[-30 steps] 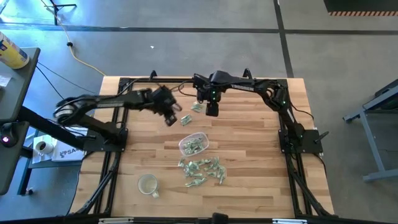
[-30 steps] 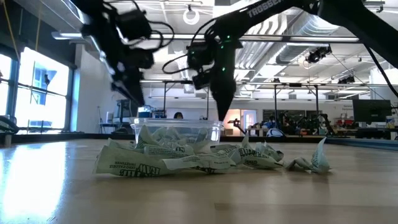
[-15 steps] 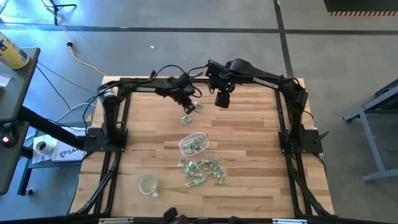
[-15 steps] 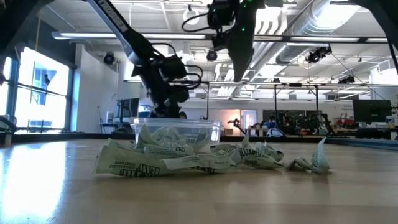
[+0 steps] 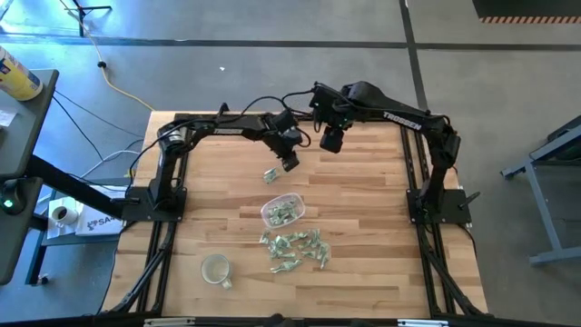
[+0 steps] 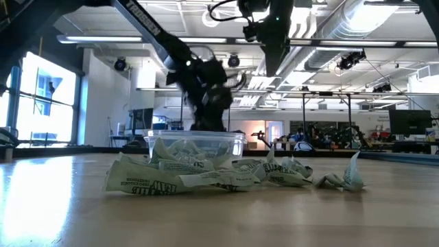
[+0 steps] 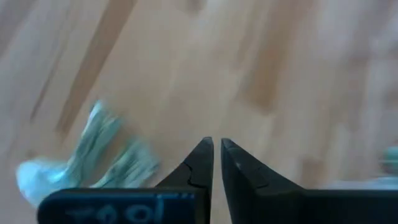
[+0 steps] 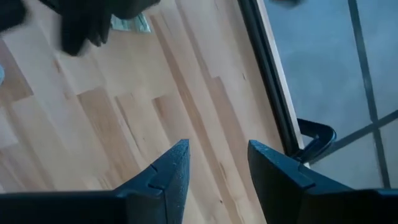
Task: Pick and place Stevia / Truvia into bins
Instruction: Put the stevia packet into the transparent container
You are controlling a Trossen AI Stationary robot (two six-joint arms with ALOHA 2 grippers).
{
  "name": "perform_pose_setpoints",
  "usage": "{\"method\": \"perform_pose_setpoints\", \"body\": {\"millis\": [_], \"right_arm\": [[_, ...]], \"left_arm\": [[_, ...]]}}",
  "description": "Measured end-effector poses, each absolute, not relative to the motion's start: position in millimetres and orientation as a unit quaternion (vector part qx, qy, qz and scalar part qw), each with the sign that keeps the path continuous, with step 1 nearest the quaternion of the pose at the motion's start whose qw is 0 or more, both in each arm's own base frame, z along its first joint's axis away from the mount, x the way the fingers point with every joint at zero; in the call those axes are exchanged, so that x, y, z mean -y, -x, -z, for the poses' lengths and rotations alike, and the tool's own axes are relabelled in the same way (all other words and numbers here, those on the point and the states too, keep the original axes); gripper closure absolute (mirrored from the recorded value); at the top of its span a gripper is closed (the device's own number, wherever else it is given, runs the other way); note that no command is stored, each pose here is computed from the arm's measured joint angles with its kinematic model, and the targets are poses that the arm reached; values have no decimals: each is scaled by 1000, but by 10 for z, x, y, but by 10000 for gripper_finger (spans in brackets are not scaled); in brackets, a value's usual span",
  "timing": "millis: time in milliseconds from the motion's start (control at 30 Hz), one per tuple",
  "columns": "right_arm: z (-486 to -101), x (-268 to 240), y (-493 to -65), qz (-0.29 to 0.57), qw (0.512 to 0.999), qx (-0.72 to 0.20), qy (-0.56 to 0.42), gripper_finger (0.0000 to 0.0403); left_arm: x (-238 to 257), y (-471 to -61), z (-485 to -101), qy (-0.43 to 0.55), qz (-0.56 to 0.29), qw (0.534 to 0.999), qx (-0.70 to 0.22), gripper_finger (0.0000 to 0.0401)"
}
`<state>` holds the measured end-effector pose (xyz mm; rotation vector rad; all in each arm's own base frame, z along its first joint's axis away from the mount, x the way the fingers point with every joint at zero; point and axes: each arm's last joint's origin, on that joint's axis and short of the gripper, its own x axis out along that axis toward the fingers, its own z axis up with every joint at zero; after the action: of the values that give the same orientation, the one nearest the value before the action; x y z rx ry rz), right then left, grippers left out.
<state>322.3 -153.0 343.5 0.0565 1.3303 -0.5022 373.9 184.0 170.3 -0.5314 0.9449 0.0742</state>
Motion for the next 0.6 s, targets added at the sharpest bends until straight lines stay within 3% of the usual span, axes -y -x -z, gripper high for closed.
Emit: {"method": "perform_pose_setpoints", "body": {"millis": [100, 233, 333, 400, 600], "right_arm": [[-3435, 1533, -3221, 229, 756, -613, -17, 248], [-3437, 1538, -3225, 229, 757, -611, -14, 245], [-3437, 1544, -3225, 229, 758, -610, -14, 246], [-3438, 1546, -3226, 231, 758, -609, -16, 248], [-3438, 1556, -3224, 230, 759, -608, -16, 246]], "left_arm": [[-1869, -3796, -2016, 222, -63, 877, -421, 354], [-2050, -3723, -2141, 184, -153, 860, -451, 369], [-2240, -3674, -1994, 206, -192, 829, -483, 371], [-2320, -3552, -1816, 253, -210, 781, -531, 365], [-2477, -3526, -1540, 327, -188, 756, -535, 344]]}}
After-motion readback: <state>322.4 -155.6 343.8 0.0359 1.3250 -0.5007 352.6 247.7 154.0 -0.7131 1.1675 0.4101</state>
